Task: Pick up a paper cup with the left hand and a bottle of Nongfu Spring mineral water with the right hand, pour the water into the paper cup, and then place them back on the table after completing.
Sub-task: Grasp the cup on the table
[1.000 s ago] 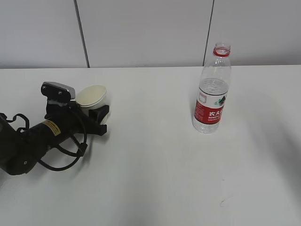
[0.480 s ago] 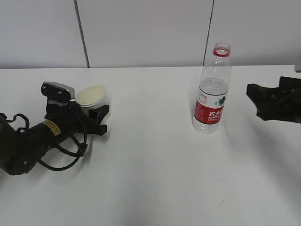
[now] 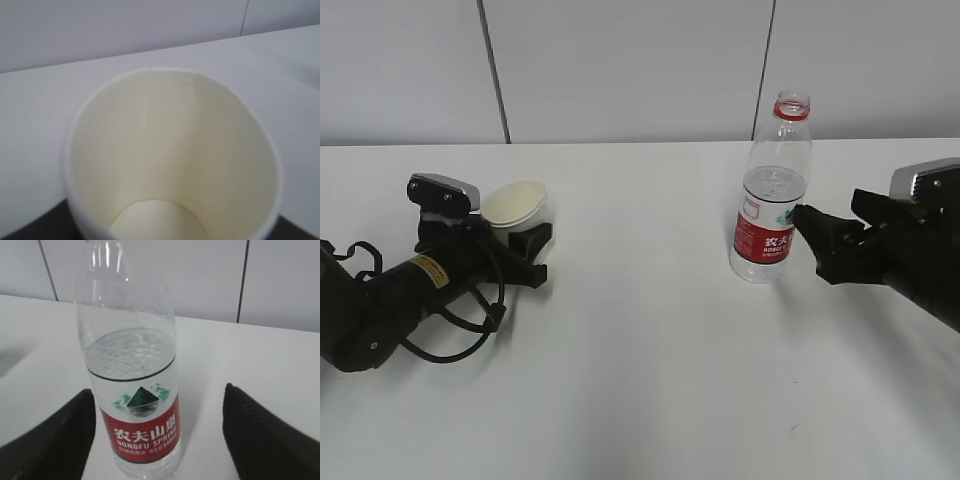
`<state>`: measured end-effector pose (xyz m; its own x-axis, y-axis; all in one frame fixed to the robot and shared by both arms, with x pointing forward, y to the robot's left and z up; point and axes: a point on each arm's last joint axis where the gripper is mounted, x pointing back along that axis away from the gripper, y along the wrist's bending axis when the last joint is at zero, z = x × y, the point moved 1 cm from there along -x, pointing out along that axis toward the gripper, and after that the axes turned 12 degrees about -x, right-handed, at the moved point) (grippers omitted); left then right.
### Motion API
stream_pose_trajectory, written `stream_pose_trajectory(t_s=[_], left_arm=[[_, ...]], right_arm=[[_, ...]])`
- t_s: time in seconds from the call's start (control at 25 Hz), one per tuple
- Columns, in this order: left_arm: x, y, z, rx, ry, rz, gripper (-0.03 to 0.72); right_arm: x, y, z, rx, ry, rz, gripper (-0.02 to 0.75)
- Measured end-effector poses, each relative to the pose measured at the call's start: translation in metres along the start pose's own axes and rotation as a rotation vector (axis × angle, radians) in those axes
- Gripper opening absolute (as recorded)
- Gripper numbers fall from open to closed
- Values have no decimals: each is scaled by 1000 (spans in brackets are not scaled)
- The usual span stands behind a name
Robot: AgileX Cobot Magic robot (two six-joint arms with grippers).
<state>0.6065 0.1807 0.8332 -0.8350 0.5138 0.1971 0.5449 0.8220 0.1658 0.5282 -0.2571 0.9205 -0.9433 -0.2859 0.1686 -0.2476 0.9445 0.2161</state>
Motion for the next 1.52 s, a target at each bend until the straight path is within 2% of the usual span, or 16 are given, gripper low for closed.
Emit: stream_pose_trajectory(t_s=[0.92,1.52], left_arm=[[0,0,0,0,0,0,374],[0,0,0,0,0,-1,372]], right_arm=[[-11,-4,34,-15,82,-35,587],[-40,-1,18,-20,17,-111,645]])
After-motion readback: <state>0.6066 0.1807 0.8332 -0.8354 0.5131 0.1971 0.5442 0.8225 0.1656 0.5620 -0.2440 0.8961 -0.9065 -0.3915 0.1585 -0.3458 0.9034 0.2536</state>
